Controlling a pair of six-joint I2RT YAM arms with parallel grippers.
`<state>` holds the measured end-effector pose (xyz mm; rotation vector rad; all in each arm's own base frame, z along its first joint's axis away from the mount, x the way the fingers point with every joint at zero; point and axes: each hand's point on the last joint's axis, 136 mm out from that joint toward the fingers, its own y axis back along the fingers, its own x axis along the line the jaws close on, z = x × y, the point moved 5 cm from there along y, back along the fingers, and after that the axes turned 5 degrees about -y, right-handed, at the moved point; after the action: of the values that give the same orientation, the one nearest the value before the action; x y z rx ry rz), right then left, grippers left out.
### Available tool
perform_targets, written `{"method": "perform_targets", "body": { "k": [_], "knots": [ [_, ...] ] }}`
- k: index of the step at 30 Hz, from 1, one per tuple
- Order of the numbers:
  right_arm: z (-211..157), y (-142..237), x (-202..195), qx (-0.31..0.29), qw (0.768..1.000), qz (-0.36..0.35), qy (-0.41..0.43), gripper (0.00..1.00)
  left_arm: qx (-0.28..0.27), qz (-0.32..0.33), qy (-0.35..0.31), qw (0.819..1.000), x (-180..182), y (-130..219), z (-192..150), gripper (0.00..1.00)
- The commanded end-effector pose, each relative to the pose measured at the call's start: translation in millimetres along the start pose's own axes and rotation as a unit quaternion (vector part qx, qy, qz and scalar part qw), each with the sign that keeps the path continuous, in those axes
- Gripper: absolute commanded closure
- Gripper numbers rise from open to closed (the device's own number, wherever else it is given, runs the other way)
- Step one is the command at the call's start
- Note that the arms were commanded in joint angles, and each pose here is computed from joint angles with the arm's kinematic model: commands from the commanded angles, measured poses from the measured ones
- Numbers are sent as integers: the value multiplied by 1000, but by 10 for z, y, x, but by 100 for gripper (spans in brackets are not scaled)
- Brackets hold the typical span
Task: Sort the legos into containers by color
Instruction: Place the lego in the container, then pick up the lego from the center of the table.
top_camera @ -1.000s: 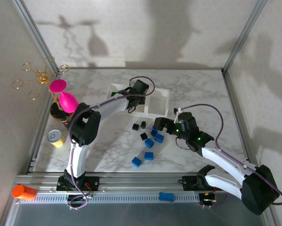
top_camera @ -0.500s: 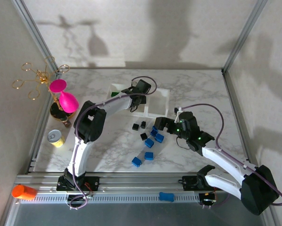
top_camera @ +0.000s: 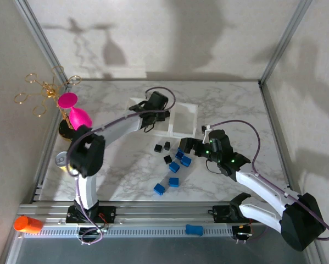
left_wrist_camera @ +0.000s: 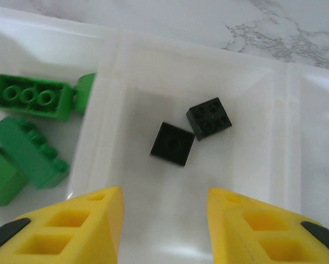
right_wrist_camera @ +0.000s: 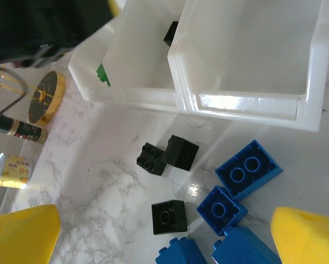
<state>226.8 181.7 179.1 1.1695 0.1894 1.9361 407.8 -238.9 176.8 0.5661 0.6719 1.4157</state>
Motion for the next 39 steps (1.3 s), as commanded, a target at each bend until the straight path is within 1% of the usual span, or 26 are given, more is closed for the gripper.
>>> {"method": "perform_targets", "body": {
  "k": [1, 6, 10, 15, 19, 23, 35, 39],
  "knots": [
    [-112, -18, 16, 32, 999, 30, 16, 1, 4, -23, 13, 1000, 54, 254, -196, 55],
    [-214, -33, -11, 44, 998, 45, 12, 1, 22, -28, 1, 999, 143, 515, -555, 51],
    [-290, -39, -41, 52, 997, 49, 6, 1, 43, -40, -24, 998, 65, 627, -835, 48],
    [-365, -53, -113, 52, 998, 31, 0, 1, 78, -40, -51, 995, -7, 563, -1162, 44],
    [-390, -89, -144, 56, 998, 7, 0, 1, 95, -29, -68, 993, -38, 450, -1338, 43],
    [-407, -118, -97, 63, 998, 4, 3, 1, 103, 1, -82, 991, -17, 322, -1413, 43],
    [-428, -152, -95, 66, 998, 3, 1, 1, 121, 15, -109, 987, -91, 39, -1543, 42],
    [-427, -154, -95, 66, 998, 3, 2, 1, 121, 5, -109, 987, -153, -40, -1557, 43]
  ]
}}
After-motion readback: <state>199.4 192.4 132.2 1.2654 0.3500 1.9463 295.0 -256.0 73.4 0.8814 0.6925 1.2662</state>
